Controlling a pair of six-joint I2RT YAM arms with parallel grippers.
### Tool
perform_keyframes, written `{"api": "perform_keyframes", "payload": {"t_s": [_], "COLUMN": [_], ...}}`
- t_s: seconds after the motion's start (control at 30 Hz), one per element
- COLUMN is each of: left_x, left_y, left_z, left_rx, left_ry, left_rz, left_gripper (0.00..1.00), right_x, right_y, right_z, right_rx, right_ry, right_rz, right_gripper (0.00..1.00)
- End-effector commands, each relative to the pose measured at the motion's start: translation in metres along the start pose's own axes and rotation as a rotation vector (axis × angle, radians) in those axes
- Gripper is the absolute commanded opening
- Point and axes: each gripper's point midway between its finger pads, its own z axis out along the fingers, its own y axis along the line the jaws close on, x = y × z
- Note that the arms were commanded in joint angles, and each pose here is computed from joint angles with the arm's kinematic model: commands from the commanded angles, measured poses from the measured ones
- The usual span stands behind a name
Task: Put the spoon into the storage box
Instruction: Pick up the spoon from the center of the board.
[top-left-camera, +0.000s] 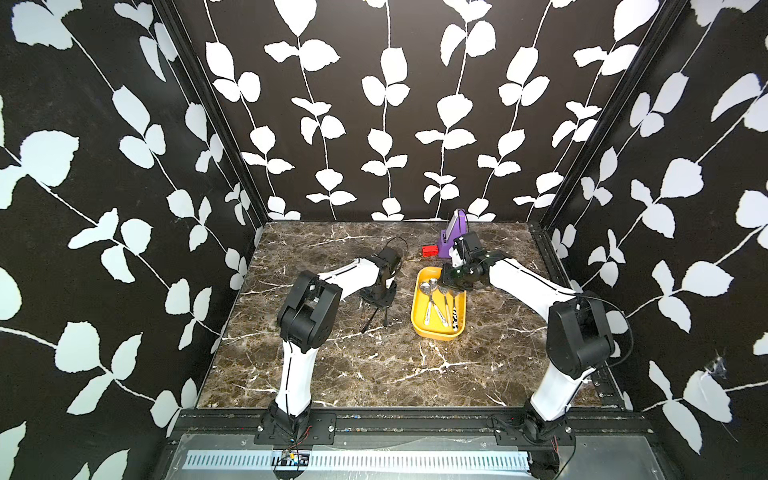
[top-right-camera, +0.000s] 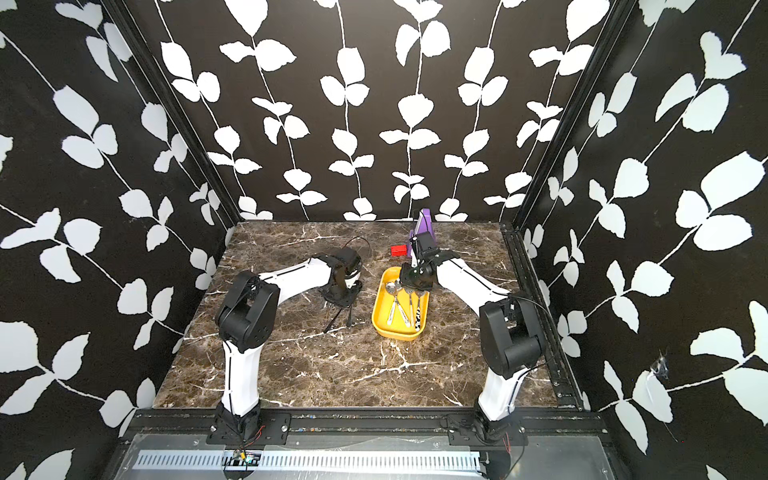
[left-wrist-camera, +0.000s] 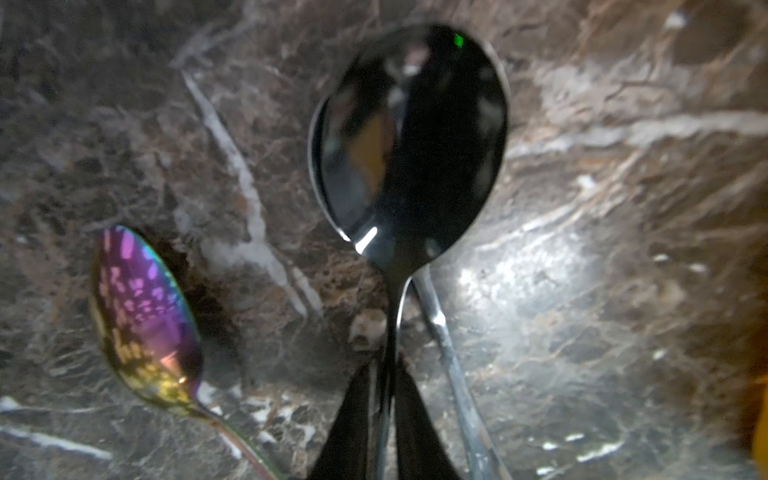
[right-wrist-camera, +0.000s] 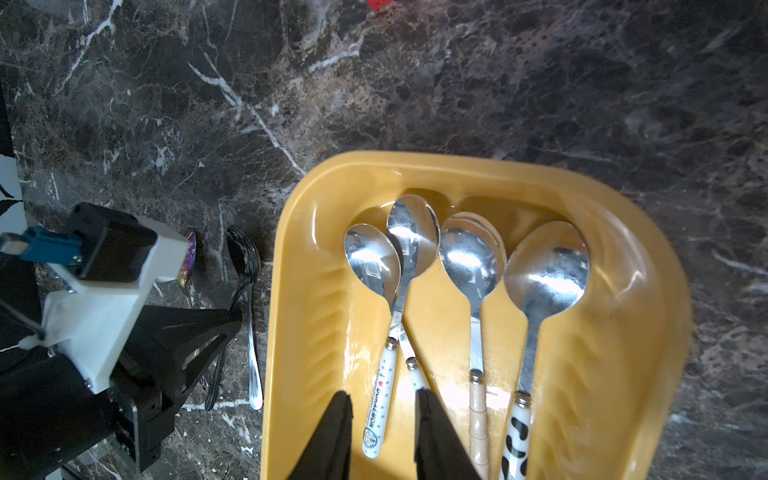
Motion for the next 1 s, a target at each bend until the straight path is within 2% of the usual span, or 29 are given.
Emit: {"api": "perform_keyframes", "payload": {"t_s": [0.0, 0.13, 0.33, 0.53, 0.87, 0.97], "left_x": [0.006, 0.008, 0.001, -0.006, 0.001, -0.006], "left_y": [0.001, 0.005, 0.005, 0.003, 0.000, -0.007], "left_z": [0.028, 0.028, 0.006, -0.038, -0.105, -0.133], "left_rx": [-0.011, -0.030, -0.027, 0.001, 0.031, 0.043], "left_ry": [0.035, 0.041, -0.009, -0.101, -0.204, -0.261], "left_rz": [-0.007, -0.014, -0.042, -0.091, -0.164, -0.180], "left_gripper": [0.09, 0.00, 0.00, 0.00, 0.00, 0.00], "right_x": [0.000, 0.000, -0.005, -0.009, -0.016, -0.010], "right_y": [0.000, -0.002, -0.002, -0.002, -0.006, -0.023], "right_z": [-0.011, -0.012, -0.016, -0.023, -0.032, -0.029], "right_rx": [-0.005, -0.005, -0.013, -0.022, -0.032, -0.002], "right_ry": [-0.014, -0.017, -0.032, -0.049, -0.070, -0.057], "right_rz": [-0.013, -0.011, -0.006, -0.001, 0.000, 0.018], "right_gripper": [0.29, 0.29, 0.29, 0.29, 0.29, 0.30]}}
